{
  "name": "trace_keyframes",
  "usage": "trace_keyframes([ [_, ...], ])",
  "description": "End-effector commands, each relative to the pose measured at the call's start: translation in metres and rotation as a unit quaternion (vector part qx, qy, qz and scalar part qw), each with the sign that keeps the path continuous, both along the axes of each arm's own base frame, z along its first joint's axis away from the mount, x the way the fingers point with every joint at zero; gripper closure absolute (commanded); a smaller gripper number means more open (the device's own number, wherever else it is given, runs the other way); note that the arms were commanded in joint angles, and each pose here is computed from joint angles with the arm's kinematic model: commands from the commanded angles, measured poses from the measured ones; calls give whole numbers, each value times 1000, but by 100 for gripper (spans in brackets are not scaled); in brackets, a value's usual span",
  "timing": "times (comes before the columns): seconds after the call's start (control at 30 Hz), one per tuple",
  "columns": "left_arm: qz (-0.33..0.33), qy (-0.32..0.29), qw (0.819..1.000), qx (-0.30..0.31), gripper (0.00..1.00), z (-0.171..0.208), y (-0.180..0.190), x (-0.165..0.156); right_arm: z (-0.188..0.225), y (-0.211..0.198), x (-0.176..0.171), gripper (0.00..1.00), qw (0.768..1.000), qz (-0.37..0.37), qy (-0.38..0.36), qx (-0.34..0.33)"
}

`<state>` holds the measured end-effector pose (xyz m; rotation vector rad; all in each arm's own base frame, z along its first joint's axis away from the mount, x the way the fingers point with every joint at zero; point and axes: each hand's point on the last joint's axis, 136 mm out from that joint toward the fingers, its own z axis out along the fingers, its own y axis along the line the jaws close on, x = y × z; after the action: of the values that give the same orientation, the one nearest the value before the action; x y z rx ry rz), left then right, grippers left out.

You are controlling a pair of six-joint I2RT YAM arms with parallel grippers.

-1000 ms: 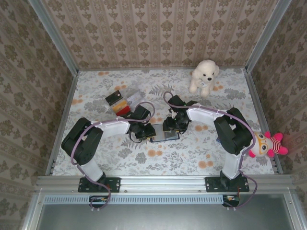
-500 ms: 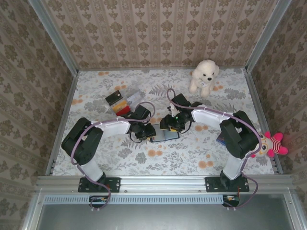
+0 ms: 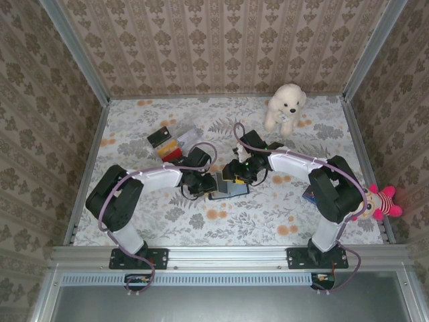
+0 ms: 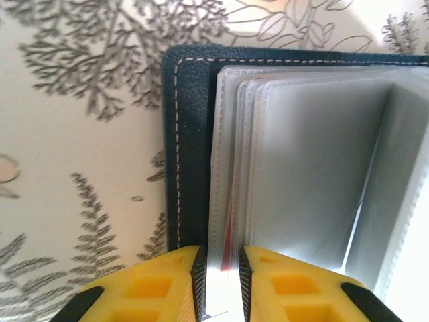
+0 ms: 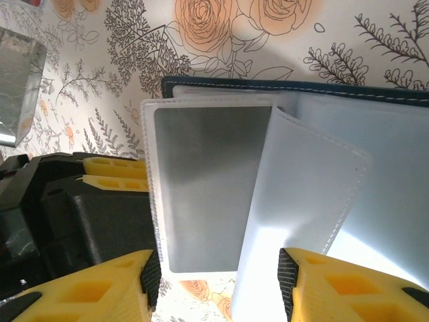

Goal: Take the credit cards out of the card holder

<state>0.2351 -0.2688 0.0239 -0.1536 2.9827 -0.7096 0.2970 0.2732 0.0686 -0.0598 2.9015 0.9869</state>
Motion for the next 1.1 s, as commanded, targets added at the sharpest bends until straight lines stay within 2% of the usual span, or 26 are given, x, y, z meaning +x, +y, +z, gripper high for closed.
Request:
trace_keyframes([
  [0.0,2,-2,999,53,75,3,23,-6,-4,-12,1,49,999,-7,0,-40],
  [0.2,8,-12,997,75,75,13,39,-6,-18,-41,1,50,991,-14,-6,-131],
  [0.3,14,-24,996,90,74,22,48,-4,-17,-46,2,50,989,-14,-13,-147],
  [0.47,25,-55,995,82,72,41,51,3,6,-35,5,50,994,-14,-41,-102],
  [0.6,33,-83,995,41,66,56,41,10,34,-13,4,48,998,0,-65,-22],
  [0.7,32,-98,995,-3,66,64,27,14,43,7,-4,48,998,29,-51,37],
  [0.87,28,-79,995,-47,74,56,5,17,25,20,-8,55,998,45,-20,36],
  [1.07,31,-49,998,-32,86,33,0,18,1,21,2,69,999,40,1,8],
])
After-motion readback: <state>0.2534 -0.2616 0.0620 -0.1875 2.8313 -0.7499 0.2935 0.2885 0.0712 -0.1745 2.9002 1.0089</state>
